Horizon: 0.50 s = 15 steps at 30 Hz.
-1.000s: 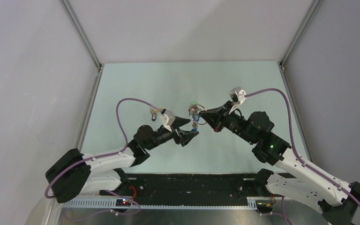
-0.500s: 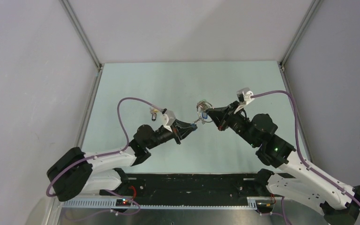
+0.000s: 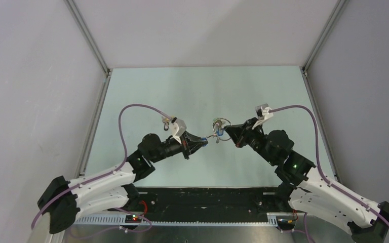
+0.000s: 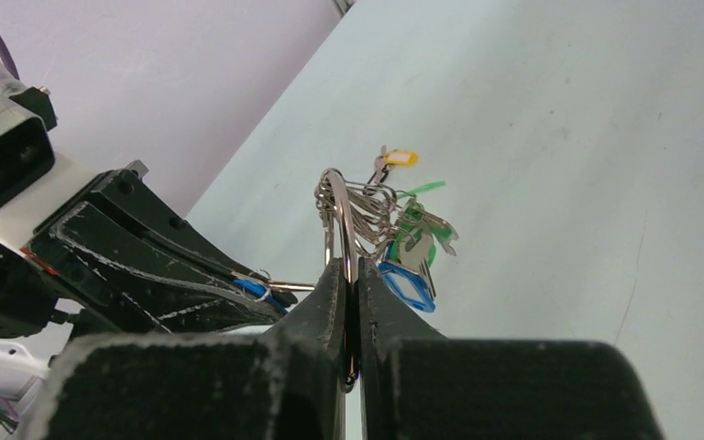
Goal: Remove the keys from the keyring
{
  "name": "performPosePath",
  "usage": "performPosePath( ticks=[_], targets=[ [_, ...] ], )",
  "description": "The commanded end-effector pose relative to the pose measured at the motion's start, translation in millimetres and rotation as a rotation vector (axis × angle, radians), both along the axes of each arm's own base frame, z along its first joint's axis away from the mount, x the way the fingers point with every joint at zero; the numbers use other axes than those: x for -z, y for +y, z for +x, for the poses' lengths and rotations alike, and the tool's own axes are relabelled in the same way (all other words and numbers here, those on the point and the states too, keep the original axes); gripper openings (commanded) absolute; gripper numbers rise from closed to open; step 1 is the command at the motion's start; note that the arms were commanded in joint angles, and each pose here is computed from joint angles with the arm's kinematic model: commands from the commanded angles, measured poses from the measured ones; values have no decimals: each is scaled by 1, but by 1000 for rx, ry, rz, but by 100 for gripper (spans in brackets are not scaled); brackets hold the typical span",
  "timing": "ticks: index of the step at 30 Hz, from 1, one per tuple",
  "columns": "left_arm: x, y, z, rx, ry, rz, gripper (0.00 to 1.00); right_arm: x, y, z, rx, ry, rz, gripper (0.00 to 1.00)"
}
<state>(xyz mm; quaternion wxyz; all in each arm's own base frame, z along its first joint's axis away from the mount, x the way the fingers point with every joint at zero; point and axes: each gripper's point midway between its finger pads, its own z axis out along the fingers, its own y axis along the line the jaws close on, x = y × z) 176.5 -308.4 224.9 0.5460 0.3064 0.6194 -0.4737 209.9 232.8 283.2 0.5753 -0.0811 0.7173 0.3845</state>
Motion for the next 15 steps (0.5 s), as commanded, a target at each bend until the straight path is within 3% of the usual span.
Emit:
performPosePath(
  ticks=[1, 4, 7, 12, 15],
  targets=[
    [-21, 7, -8, 4, 10, 5, 0, -12, -10, 3, 51, -25, 58, 0],
    [-15, 11, -11, 3, 54, 48, 0, 0, -13, 2, 55, -4, 34, 6],
    [-23, 14, -13, 3, 65, 90, 0, 18, -18, -1, 58, 8, -26, 19],
    [-13, 22, -18, 23, 108, 260, 0, 32, -19, -6, 10, -39, -122, 35],
    [-19, 22, -19, 42, 103, 305, 0, 30, -15, -11, -48, -101, -172, 51]
  ],
)
